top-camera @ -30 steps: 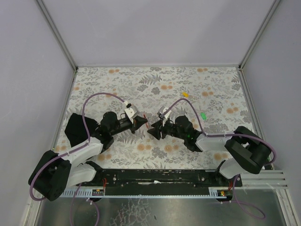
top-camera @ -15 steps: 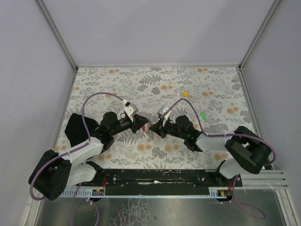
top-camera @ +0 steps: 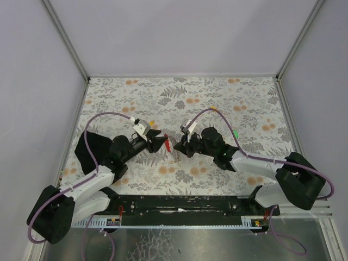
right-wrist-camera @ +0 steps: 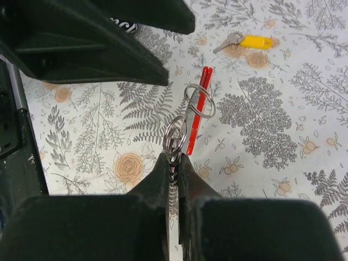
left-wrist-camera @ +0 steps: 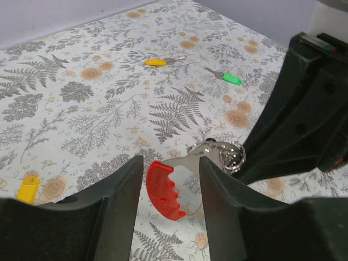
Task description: Put the keys on the keyring
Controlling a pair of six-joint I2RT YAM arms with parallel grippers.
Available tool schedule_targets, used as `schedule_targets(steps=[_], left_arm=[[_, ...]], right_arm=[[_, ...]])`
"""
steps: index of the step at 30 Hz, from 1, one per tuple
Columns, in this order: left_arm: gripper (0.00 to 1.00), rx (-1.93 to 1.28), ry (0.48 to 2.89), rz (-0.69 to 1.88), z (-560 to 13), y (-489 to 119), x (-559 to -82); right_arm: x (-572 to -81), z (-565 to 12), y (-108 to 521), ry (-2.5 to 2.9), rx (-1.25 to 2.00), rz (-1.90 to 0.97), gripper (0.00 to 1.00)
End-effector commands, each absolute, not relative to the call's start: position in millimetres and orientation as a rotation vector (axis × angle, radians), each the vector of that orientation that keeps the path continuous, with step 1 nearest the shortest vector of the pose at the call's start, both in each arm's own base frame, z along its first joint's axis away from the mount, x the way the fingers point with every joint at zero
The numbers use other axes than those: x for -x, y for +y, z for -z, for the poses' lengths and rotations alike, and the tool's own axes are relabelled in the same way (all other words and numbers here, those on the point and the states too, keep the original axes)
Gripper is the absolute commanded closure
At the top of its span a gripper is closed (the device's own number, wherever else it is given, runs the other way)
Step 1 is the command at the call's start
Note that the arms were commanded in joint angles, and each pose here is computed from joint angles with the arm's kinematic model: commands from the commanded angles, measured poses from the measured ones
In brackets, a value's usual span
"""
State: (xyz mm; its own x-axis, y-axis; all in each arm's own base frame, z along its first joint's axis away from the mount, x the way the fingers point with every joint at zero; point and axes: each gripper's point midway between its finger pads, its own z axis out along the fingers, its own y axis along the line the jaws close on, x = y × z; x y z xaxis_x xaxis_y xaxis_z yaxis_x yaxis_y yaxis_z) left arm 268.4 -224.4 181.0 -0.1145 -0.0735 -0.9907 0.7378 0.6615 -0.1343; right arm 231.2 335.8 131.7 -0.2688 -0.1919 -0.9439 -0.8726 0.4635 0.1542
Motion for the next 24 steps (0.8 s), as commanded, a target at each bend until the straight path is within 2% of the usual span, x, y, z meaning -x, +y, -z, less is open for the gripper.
schedule_targets(steps=[1,13,24], left_arm=[[0.54,-0.613,1.429,0.803,-189,-227,-251],[0.52,-0.956,1.176,0.715,-187,-251,-212],[0.54,-1.072,1.078,0.553,-186,-267,-212]], right_arm=[[-238,-158,338,1.709,0.906,-0.854,1.00],[-233,-161,334,1.739,0.939,-0.845,1.00],[-228,-162,334,1.735,0.945,-0.868,1.00]])
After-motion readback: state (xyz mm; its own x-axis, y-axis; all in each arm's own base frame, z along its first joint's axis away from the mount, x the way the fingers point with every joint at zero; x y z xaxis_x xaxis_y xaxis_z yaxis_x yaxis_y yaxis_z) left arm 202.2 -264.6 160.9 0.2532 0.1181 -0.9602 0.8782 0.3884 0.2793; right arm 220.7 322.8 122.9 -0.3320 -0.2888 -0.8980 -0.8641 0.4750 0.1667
